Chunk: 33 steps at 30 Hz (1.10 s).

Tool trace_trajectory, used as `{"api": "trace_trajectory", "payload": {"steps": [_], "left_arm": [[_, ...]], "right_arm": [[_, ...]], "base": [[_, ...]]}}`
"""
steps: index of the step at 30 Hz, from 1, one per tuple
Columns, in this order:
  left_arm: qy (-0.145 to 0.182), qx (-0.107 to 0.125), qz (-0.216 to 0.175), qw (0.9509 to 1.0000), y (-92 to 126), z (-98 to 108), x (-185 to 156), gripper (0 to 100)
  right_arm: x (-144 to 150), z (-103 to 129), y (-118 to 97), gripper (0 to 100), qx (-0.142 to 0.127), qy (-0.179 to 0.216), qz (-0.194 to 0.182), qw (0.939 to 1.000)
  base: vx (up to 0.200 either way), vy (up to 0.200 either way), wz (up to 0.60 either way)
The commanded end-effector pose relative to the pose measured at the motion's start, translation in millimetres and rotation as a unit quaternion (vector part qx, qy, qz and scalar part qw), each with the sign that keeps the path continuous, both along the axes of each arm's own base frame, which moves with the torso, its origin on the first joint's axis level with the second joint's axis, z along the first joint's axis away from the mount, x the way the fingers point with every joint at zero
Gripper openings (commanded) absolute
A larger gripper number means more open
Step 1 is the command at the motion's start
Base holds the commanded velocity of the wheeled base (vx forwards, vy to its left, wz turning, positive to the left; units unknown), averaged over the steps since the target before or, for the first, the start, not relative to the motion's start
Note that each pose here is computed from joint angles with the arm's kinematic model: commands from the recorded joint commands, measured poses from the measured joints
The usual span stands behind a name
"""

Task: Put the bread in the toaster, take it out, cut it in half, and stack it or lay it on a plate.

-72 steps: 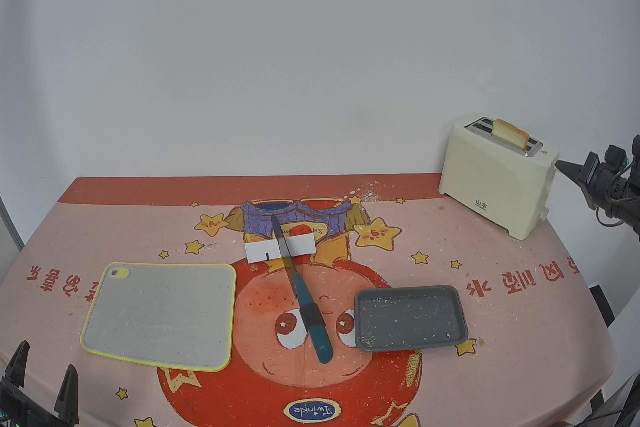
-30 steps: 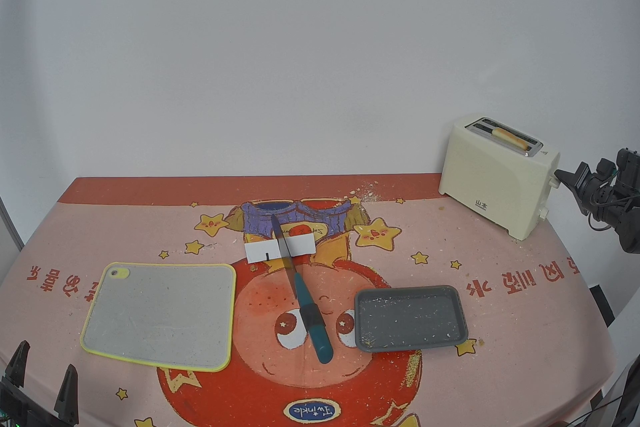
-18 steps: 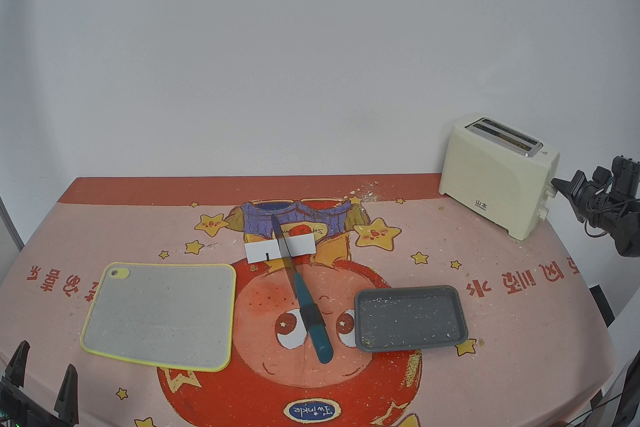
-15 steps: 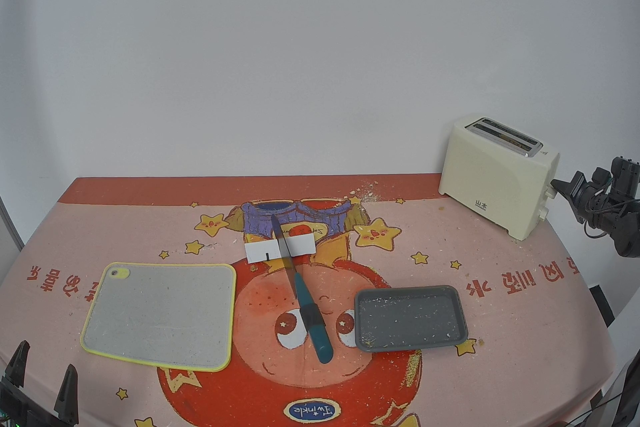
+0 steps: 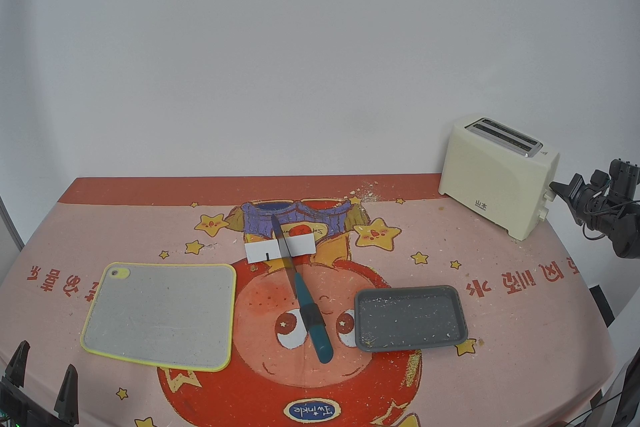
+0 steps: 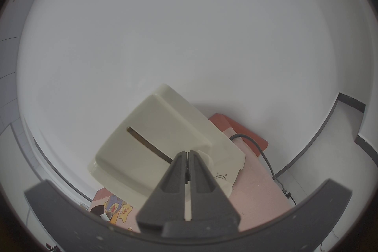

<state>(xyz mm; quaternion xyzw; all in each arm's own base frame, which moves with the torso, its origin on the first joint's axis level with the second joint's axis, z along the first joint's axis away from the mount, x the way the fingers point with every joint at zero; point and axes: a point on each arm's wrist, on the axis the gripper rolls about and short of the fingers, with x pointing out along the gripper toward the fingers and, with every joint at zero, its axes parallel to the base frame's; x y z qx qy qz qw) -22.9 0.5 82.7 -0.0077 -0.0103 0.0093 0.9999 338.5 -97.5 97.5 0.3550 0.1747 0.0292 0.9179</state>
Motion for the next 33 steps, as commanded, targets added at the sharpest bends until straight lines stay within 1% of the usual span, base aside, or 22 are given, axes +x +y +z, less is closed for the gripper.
{"api": "trace_trajectory", "payload": {"steps": [1,5,6,9,13,17,19,22,23,24,26,28,30,31,33], "left_arm": [[0.001,0.000,0.000,1.0000,0,-5,0,100],[0.000,-0.001,0.000,1.0000,0,-5,0,100],[0.000,-0.001,0.000,1.0000,0,-5,0,100],[0.001,-0.001,0.001,1.0000,0,-5,0,100],[0.000,-0.001,0.000,1.0000,0,-5,0,100],[0.000,-0.001,0.000,1.0000,0,-5,0,100],[0.000,-0.001,0.000,1.0000,0,-5,0,100],[0.000,-0.001,0.001,1.0000,0,-5,0,100],[0.001,-0.001,0.000,1.0000,0,-5,0,100],[0.001,-0.001,0.000,1.0000,0,-5,0,100],[0.000,-0.001,0.001,1.0000,0,-5,0,100],[0.000,-0.001,0.001,1.0000,0,-5,0,100],[0.000,-0.001,0.000,1.0000,0,-5,0,100],[0.000,-0.001,0.001,1.0000,0,-5,0,100],[0.000,-0.001,0.000,1.0000,0,-5,0,100]], "right_arm": [[0,1,1,0,0.001,0.000,0.001,1.0000],[-9,22,5,0,-0.005,-0.025,0.003,0.9997],[-11,25,7,0,-0.005,-0.027,0.004,0.9996],[-20,40,14,0,-0.011,-0.046,0.011,0.9988],[-29,49,18,0,-0.018,-0.057,0.014,0.9981],[-43,63,19,0,-0.061,-0.082,0.018,0.9945],[-51,67,21,0,-0.091,-0.092,0.023,0.9913],[-69,64,19,0,-0.163,-0.094,0.031,0.9816],[-77,62,20,0,-0.189,-0.093,0.038,0.9769],[-89,56,23,0,-0.222,-0.088,0.054,0.9696],[-107,43,30,0,-0.265,-0.080,0.092,0.9564],[-116,37,35,0,-0.289,-0.087,0.123,0.9452],[-121,36,40,0,-0.294,-0.091,0.137,0.9414],[-128,33,45,0,-0.296,-0.090,0.148,0.9394],[-137,28,53,0,-0.306,-0.092,0.172,0.9318]], "base": [[0.000,0.000,0.00],[0.000,0.000,0.00],[0.000,0.000,0.00],[0.000,0.000,0.00],[0.000,0.000,0.00],[0.000,0.000,0.00],[0.000,0.000,0.00],[0.000,0.000,0.00],[0.000,0.000,0.00],[0.000,0.000,0.00],[0.000,0.000,0.00],[0.000,0.000,0.00],[0.000,0.000,0.00],[0.000,0.000,0.00],[0.000,0.000,0.00]]}}
